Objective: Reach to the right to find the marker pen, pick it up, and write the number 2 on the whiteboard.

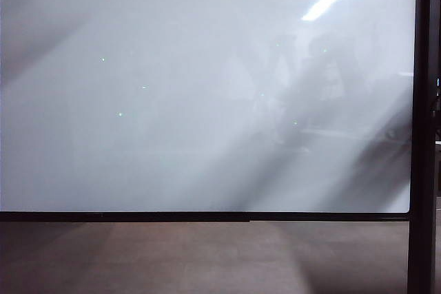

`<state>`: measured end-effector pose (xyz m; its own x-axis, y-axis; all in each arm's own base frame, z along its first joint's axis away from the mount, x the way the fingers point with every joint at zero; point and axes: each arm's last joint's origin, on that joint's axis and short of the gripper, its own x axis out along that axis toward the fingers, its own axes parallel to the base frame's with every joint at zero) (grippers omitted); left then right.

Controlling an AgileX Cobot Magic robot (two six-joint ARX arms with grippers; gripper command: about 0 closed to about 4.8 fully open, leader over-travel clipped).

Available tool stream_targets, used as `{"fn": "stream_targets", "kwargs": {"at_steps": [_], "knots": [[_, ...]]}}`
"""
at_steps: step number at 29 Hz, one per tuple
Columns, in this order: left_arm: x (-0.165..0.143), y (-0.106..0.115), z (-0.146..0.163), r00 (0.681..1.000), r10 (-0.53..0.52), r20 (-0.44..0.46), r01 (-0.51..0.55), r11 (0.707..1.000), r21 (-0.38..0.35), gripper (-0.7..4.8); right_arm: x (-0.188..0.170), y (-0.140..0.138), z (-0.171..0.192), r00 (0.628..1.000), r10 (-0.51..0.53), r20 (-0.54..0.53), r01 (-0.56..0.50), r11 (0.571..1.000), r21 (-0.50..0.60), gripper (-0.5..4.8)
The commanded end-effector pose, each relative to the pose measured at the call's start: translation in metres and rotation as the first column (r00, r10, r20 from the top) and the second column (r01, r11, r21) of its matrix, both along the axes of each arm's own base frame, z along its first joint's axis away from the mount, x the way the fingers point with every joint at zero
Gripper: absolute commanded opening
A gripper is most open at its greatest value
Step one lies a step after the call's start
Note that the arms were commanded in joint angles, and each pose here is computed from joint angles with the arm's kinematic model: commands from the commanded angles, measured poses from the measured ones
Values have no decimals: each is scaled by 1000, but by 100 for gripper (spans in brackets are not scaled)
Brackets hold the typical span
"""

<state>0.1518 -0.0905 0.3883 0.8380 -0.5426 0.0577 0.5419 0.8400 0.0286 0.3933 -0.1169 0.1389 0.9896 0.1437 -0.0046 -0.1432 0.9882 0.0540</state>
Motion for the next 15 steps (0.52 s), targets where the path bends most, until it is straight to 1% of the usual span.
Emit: {"fn": "stream_targets", "kwargs": {"at_steps": [1, 4, 15], "knots": [[0, 1, 2, 1000, 1, 14, -1, 1000, -8, -5, 1, 0, 6, 1000, -3, 29, 3, 1000, -10, 143], [0, 1, 2, 1000, 1, 14, -1, 1000, -8, -5, 2, -1, 6, 999, -40, 30, 40, 999, -9, 143], [0, 1, 2, 1000, 0, 14, 0, 1000, -8, -5, 2, 1, 5, 999, -30, 22, 31, 1000, -7, 143]]}}
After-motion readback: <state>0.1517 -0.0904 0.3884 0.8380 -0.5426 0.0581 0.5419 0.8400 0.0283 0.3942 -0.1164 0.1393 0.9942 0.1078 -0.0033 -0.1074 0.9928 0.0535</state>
